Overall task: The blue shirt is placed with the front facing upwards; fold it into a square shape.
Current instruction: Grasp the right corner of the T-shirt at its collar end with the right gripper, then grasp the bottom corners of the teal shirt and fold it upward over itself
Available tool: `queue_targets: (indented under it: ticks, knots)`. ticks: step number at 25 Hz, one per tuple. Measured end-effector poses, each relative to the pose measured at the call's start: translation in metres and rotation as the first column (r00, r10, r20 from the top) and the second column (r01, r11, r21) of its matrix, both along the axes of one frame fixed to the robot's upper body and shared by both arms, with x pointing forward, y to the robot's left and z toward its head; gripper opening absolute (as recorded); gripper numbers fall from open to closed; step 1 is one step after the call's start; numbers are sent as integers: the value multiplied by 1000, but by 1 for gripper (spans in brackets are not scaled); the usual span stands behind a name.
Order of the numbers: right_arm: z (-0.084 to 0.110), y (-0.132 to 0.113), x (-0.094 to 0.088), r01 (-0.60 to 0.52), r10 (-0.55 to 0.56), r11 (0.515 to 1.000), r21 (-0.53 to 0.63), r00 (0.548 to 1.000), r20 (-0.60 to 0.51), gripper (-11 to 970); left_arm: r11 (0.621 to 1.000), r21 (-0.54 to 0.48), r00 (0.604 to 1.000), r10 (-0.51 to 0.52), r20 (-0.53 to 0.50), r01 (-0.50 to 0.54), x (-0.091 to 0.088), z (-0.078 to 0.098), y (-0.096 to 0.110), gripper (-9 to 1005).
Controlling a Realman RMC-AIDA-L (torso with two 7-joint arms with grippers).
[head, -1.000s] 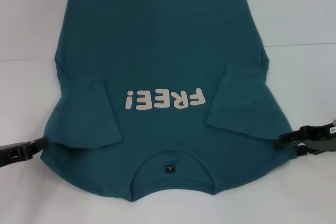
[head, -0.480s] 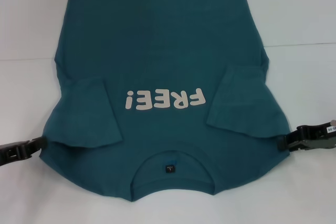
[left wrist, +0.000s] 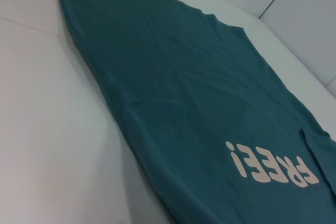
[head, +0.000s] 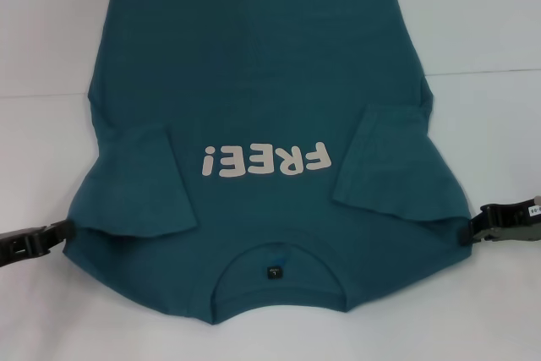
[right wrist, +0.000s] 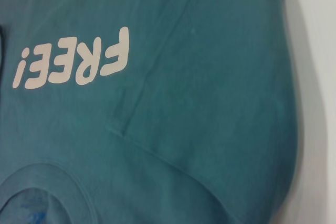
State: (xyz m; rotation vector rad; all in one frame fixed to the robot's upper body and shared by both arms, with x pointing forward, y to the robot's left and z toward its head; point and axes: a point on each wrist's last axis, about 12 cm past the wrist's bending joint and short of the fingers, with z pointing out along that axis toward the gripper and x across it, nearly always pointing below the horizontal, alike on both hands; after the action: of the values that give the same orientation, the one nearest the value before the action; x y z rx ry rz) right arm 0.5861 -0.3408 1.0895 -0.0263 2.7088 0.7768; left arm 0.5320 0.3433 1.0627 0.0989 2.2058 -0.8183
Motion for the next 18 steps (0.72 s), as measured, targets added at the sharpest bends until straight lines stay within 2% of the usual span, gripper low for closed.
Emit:
queue_targets:
  ticks: [3, 18]
  knots:
    - [1, -3, 0, 0, 0, 1000, -5, 1000, -1, 30, 1000, 1, 1000, 1, 1, -1, 0, 1, 2, -1]
    - [6, -9, -13, -26, 26, 1000, 14, 1000, 3, 30, 998, -60, 999, -35, -1, 35, -9, 7, 7, -1]
